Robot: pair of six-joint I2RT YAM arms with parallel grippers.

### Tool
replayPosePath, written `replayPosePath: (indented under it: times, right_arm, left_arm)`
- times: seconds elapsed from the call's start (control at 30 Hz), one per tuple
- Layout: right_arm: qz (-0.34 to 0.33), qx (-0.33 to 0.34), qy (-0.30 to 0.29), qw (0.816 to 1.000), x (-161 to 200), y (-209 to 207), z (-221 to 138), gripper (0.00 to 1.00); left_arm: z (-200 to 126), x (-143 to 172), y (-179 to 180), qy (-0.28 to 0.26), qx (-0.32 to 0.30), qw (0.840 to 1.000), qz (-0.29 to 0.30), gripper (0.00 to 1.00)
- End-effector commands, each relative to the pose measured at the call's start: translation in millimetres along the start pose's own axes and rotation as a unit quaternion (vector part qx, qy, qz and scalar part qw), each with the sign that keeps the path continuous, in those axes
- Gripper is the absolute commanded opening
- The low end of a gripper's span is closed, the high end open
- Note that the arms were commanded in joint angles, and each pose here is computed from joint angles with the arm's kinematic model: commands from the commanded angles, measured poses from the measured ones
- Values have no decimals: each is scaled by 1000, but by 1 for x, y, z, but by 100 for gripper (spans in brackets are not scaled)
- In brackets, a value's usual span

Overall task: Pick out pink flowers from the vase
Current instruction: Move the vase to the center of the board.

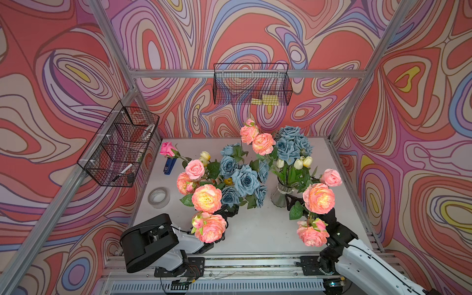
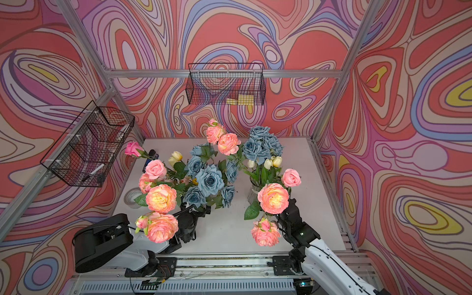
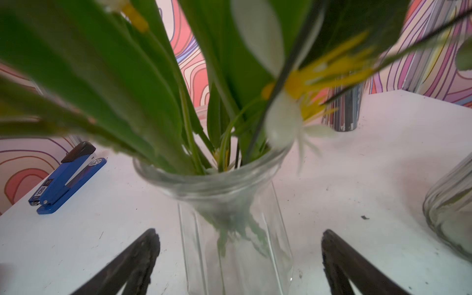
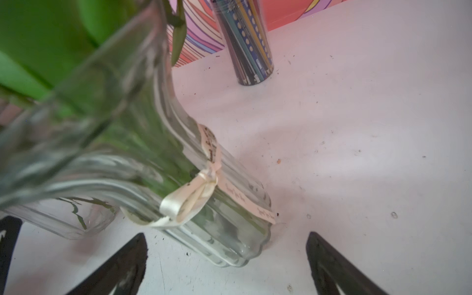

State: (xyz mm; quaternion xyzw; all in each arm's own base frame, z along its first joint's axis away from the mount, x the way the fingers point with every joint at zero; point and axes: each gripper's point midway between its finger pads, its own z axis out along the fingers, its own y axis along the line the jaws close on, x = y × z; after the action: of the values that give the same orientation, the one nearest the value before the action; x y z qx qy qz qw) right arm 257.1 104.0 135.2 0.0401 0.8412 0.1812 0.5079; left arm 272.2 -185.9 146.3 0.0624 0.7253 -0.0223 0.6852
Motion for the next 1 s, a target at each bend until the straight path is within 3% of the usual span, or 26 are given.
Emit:
replayPosePath:
  times: [0.0, 0.17, 0.43, 0.97]
  right_arm:
    - [-36, -5, -40, 999, -14, 12, -1, 98]
    - [-74, -7, -62, 995, -19, 24, 2, 98]
    - [-120, 50, -117, 985, -42, 20, 11, 98]
    - [-151, 47, -176, 972, -63, 35, 26, 98]
  left_arm:
    - [5, -24, 1, -36, -13, 998, -39, 100]
    - [12, -32, 11, -44, -32, 998, -39, 100]
    - [28, -39, 35, -51, -74, 995, -49, 100]
    - [51, -36, 31, -45, -92, 993, -56, 100]
